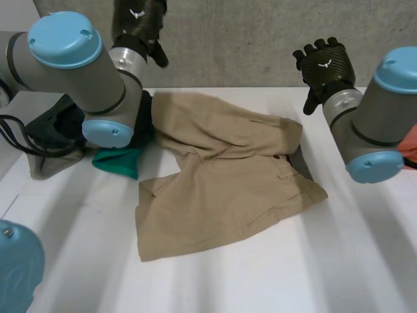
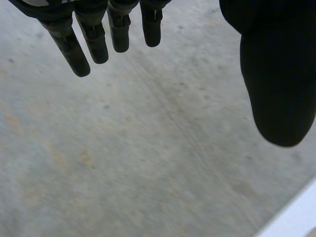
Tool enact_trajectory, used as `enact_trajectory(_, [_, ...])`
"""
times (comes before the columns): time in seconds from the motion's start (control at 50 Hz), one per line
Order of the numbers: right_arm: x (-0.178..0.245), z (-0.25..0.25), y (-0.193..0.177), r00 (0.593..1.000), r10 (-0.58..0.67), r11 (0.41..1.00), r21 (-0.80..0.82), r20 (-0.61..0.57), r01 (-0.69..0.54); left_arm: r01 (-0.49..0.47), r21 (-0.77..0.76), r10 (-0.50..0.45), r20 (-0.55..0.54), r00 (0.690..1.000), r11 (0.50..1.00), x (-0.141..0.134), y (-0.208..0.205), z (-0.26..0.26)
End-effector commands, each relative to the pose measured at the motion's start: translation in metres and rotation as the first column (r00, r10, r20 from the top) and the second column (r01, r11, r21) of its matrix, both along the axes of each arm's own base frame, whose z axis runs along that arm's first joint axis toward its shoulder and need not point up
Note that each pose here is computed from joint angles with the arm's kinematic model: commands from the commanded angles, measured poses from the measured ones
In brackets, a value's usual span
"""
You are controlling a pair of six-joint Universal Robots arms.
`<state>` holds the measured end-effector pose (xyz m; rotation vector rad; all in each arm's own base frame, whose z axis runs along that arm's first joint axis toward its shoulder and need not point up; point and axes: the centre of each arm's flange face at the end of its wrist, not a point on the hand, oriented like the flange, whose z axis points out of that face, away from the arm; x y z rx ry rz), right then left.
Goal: Fold the laundry.
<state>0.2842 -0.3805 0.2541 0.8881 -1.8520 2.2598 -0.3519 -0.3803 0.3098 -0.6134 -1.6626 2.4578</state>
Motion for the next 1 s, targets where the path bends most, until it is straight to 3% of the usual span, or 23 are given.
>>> enact_trajectory(0.02, [-0.019,0.009,0.049,0.993,0.090,0.988,0.134,-0.072,-0.080,-0.003,0.195,-0.015,0.092,0.996,0.981,0.024,0.047,-0.011])
enact_trajectory(0.2, [-0.062,-0.023,0.096,0.957,0.237,0.916,0.367,-0.165,-0.163,-0.020,0.423,-0.078,0.212,0.974,0.906,0.076,0.154,-0.053])
enact_trajectory(0.28, [-0.069,-0.046,0.105,0.931,0.290,0.897,0.401,-0.222,-0.183,0.002,0.497,-0.147,0.253,0.956,0.868,0.087,0.202,-0.078])
enact_trajectory(0.38, [-0.067,-0.076,0.104,0.906,0.332,0.886,0.417,-0.262,-0.204,0.006,0.573,-0.212,0.294,0.932,0.820,0.094,0.234,-0.112])
enact_trajectory(0.56, [-0.063,-0.121,0.080,0.903,0.334,0.884,0.423,-0.271,-0.200,-0.019,0.614,-0.224,0.315,0.922,0.789,0.099,0.237,-0.146])
enact_trajectory(0.78, [-0.064,-0.130,0.067,0.911,0.312,0.901,0.387,-0.269,-0.195,-0.029,0.631,-0.232,0.327,0.916,0.776,0.094,0.231,-0.171])
enact_trajectory(1.0, [-0.071,-0.129,0.083,0.916,0.301,0.889,0.424,-0.264,-0.171,-0.005,0.575,-0.213,0.311,0.926,0.818,0.084,0.218,-0.179])
